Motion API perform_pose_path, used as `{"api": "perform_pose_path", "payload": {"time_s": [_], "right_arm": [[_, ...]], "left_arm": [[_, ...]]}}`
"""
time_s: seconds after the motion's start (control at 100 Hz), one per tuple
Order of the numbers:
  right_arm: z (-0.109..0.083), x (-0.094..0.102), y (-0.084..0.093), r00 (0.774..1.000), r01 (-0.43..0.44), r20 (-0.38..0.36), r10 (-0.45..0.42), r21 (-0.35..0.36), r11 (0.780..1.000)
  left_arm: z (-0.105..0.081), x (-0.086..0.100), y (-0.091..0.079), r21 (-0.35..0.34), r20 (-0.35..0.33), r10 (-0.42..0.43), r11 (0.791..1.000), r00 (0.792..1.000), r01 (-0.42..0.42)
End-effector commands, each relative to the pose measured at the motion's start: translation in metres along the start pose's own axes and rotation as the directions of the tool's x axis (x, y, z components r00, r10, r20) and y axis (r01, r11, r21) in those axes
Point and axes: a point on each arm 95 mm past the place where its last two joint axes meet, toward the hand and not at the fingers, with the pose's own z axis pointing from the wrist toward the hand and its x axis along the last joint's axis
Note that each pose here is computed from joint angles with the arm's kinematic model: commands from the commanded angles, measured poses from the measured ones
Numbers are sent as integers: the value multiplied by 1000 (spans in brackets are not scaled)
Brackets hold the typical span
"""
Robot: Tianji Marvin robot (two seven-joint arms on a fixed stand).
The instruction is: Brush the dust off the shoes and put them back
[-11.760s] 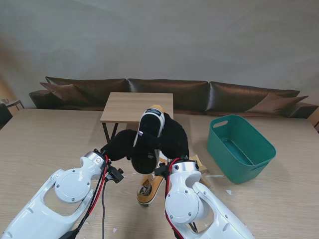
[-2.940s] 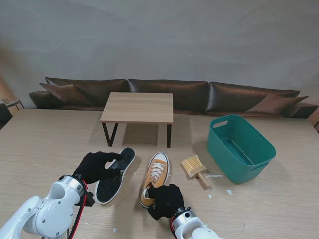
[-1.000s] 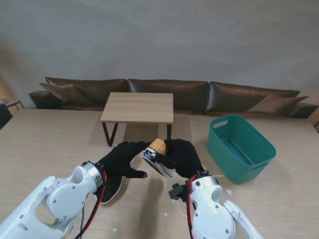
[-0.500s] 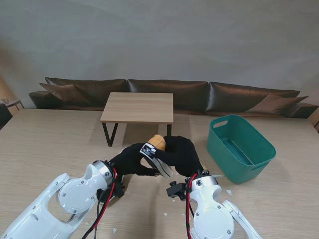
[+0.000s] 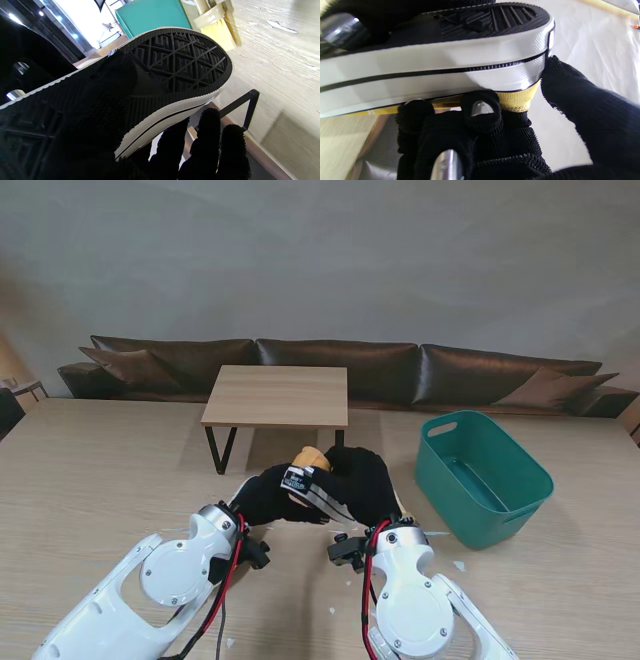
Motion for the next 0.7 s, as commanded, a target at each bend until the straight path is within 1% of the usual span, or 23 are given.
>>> {"api": "perform_pose_path", "payload": {"time_s": [0.0,0.16,0.3,0.5,0.59,0.69], "right_arm": [[2,-2,-9,1000,-14,11,14,11,1000],[6,-6,-8,999,-23,32,24,-29,999],[6,-8,-7,996,-69,49,71,-50,996],[9,-13,-5,999,-5,44,7,-49,999],[12,-14,-4,999,27,40,-25,-56,998],[13,-16,-3,998,33,47,-30,-65,997]], "left_arm": [[5,13,1,5,-42,-13,1000,999,13],[6,17,1,24,-62,-53,998,997,54],[8,20,0,58,-77,-75,995,994,79],[7,22,-3,113,-71,-90,989,993,97],[6,22,-5,128,-64,-100,986,993,108],[6,22,-6,144,-61,-128,980,990,136]]}}
